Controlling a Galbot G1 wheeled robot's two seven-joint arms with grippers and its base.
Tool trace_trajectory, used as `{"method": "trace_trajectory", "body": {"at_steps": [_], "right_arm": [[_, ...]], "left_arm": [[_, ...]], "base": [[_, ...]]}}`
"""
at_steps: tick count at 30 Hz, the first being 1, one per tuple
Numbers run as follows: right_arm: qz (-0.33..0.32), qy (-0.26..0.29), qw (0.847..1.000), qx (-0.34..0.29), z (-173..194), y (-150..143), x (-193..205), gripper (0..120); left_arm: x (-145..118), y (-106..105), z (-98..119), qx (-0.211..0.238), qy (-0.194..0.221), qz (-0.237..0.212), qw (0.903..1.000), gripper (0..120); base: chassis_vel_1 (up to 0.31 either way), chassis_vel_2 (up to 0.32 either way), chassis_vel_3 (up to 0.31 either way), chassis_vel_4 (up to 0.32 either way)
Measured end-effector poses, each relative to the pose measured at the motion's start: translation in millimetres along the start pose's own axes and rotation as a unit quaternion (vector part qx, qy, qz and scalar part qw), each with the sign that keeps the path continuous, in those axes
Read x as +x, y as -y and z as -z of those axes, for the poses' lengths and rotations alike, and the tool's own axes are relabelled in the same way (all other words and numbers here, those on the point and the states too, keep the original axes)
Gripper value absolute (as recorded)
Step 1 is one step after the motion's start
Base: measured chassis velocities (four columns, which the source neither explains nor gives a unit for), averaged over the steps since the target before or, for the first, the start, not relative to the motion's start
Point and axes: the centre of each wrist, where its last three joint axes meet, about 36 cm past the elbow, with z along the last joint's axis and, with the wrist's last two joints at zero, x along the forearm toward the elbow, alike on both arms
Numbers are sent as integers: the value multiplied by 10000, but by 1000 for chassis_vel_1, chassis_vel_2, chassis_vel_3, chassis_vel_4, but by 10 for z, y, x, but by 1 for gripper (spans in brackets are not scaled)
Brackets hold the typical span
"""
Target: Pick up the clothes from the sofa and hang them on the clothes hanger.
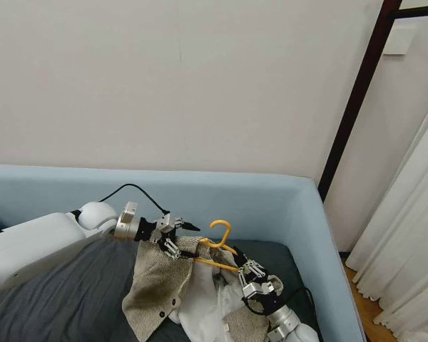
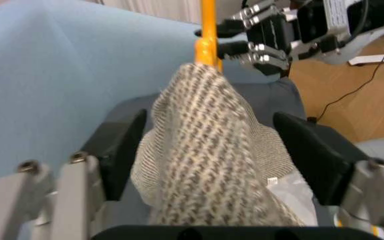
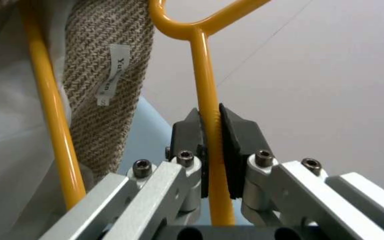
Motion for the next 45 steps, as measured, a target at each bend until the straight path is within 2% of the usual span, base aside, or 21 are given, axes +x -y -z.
{"method": "trace_trajectory", "body": {"at_steps": [6, 7, 10, 12, 16, 24, 33, 37, 39, 43, 44, 45], "right_arm": [[0, 27, 10000, -1, -14, -10, -34, 5], [0, 27, 10000, -1, -14, -10, -34, 5], [14, 59, 10000, -4, -12, -30, -56, 6], [15, 72, 10000, -2, -11, -37, -61, 6], [29, 139, 9999, 26, -12, -52, -71, 6], [53, 178, 9998, 35, -2, -63, -49, 6], [39, 142, 9999, -91, 93, -94, 4, 8], [17, 113, 9997, -217, 176, -97, 63, 26], [15, 83, 9997, -245, 184, -93, 86, 29], [5, -30, 9990, -442, 263, -36, 239, 49], [5, -30, 9990, -442, 263, -36, 239, 49], [2, -62, 9987, -500, 279, -17, 278, 54]], "left_arm": [[14, 134, -184, 115, 17, 9, 9999, 46], [14, 134, -184, 115, 17, 9, 9999, 46], [11, 174, -243, 163, 42, 33, 9999, 31], [18, 177, -246, 165, 43, 44, 9998, 27], [31, 204, -261, 170, 29, 63, 9998, 11], [4, 277, -316, 219, 31, 31, 9997, 11], [27, 355, -357, 251, 116, 188, 9994, 10], [74, 410, -406, 305, 200, 345, 9987, 10], [89, 418, -413, 309, 216, 380, 9986, 10], [130, 477, -474, 342, 274, 498, 9978, 10], [130, 477, -474, 342, 274, 498, 9978, 10], [136, 485, -486, 343, 282, 522, 9976, 10]], "base": [[0, 0, 0, 0], [0, 0, 0, 0], [0, 0, 0, 0], [0, 0, 0, 0], [0, 0, 0, 0], [0, 0, 0, 0], [0, 0, 0, 0], [0, 0, 0, 0], [0, 0, 0, 0], [0, 0, 0, 0], [0, 0, 0, 0], [0, 0, 0, 0]]}}
